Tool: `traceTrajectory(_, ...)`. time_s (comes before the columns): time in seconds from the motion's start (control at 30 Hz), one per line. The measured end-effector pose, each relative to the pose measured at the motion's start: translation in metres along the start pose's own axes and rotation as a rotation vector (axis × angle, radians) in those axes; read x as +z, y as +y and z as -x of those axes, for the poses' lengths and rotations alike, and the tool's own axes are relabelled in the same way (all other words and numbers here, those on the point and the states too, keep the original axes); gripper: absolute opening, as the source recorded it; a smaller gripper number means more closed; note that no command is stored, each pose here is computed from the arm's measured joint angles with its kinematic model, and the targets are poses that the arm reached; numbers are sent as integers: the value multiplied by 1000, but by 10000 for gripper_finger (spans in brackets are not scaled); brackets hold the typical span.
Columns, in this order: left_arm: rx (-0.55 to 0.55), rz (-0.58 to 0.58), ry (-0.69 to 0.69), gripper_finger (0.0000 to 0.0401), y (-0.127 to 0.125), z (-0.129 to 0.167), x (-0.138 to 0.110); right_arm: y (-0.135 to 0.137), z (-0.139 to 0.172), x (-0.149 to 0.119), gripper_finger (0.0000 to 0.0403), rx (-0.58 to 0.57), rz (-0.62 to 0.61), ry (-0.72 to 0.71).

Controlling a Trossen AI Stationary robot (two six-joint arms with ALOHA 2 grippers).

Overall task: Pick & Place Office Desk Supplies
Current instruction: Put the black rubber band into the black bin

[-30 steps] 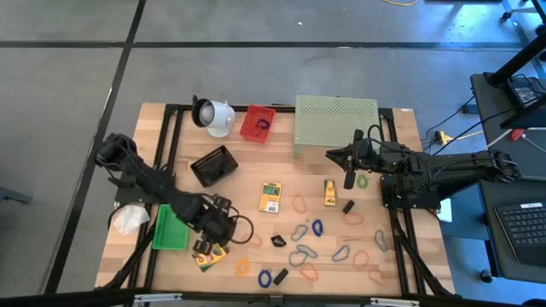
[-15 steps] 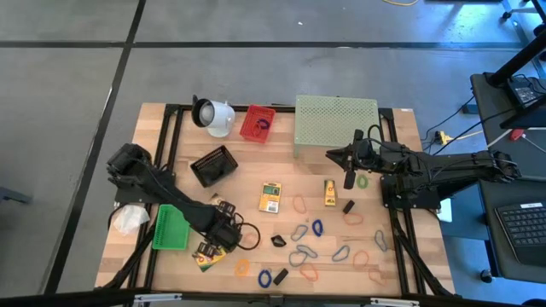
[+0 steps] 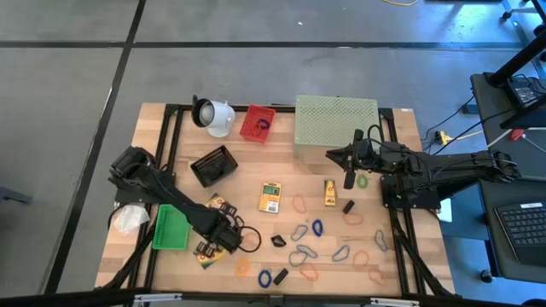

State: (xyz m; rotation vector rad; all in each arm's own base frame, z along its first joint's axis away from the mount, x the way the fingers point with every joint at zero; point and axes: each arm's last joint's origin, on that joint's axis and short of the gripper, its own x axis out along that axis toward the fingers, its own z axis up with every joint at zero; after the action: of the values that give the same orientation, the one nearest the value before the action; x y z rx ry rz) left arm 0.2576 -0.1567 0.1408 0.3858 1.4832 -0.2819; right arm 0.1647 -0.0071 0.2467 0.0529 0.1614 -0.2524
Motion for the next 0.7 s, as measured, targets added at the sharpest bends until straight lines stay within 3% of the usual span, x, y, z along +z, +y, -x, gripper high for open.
traceTrajectory(0.1,12,-5,-2,12,1,1,0,0,0,0,49,0,0,0)
traceTrajectory(0.27,8,-10,-33,6,3,15,-5,0,0,0,49,0,0,0)
traceTrajectory(0.4,2,-5,-67,3,6,44,-14,0,0,0,49,0,-1,0)
traceTrajectory(0.7,1,165,-372,3,18,126,-49,0,0,1,49,-3,-24,-8)
